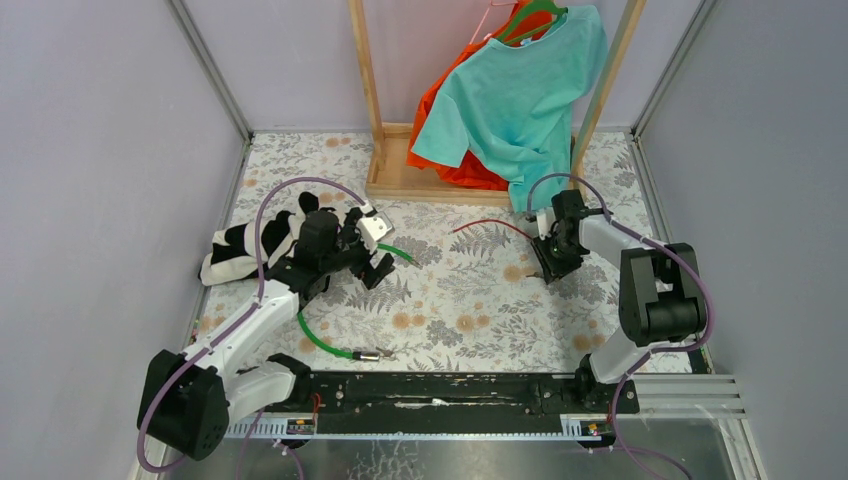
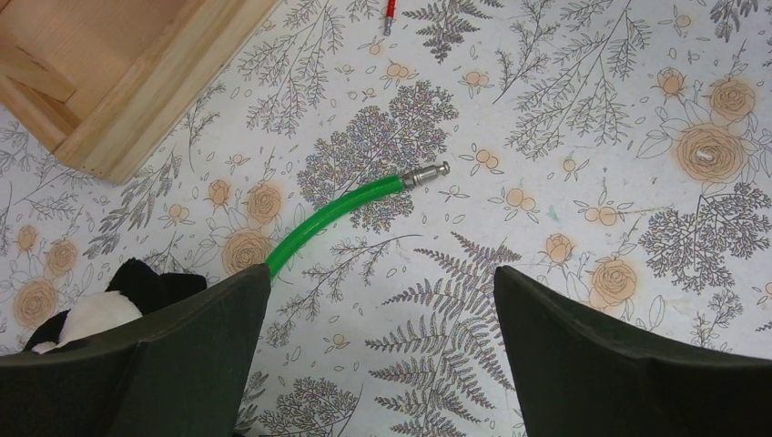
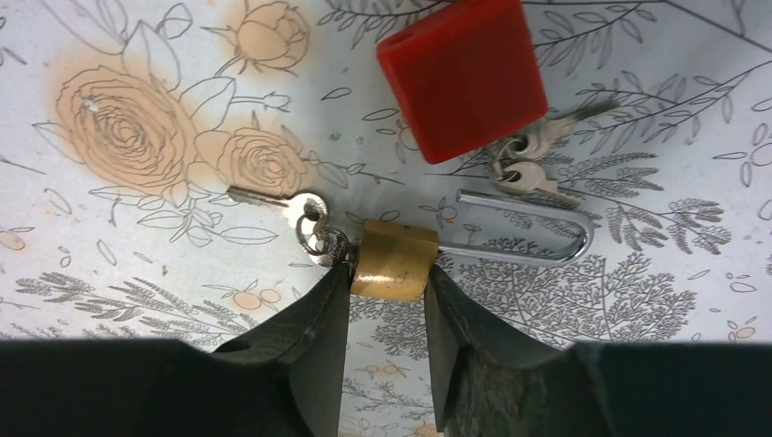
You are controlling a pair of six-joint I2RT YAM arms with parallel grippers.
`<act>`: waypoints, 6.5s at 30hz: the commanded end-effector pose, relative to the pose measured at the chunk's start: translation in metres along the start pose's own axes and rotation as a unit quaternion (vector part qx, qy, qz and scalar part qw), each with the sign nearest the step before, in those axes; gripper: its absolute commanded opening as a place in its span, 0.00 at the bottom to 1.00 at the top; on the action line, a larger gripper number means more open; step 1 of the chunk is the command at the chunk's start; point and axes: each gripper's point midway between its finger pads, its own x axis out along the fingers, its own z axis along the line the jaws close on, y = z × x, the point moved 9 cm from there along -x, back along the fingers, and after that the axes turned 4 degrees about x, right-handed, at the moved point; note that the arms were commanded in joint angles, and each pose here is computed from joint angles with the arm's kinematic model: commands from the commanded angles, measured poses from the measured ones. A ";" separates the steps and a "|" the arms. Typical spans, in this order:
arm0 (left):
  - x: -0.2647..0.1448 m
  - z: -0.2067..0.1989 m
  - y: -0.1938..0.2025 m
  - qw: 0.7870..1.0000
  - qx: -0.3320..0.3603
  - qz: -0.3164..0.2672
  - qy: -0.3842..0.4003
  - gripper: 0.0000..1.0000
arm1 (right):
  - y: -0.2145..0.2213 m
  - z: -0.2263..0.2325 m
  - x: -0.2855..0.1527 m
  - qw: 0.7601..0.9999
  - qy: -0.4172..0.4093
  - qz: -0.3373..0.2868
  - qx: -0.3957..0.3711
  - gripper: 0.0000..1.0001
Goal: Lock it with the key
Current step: Move the lock to the center of the board, then pick up the lock from the center of the board, then lock the lock.
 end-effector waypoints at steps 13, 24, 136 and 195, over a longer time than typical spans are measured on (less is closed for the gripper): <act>0.011 0.032 -0.024 0.996 0.070 0.060 -0.010 1.00 | -0.012 0.105 -0.005 0.990 -0.098 -0.006 -0.105 0.33; 0.023 0.024 -0.018 0.999 0.041 0.028 0.013 1.00 | -0.022 0.171 -0.006 0.973 -0.188 -0.033 -0.128 0.64; 0.040 -0.079 -0.144 0.941 0.134 -0.029 0.310 0.01 | -0.023 0.141 -0.146 0.792 -0.392 -0.312 -0.348 0.22; 0.034 -0.051 -0.134 0.956 0.087 -0.051 0.274 0.69 | -0.032 0.150 -0.164 0.750 -0.414 -0.378 -0.351 0.00</act>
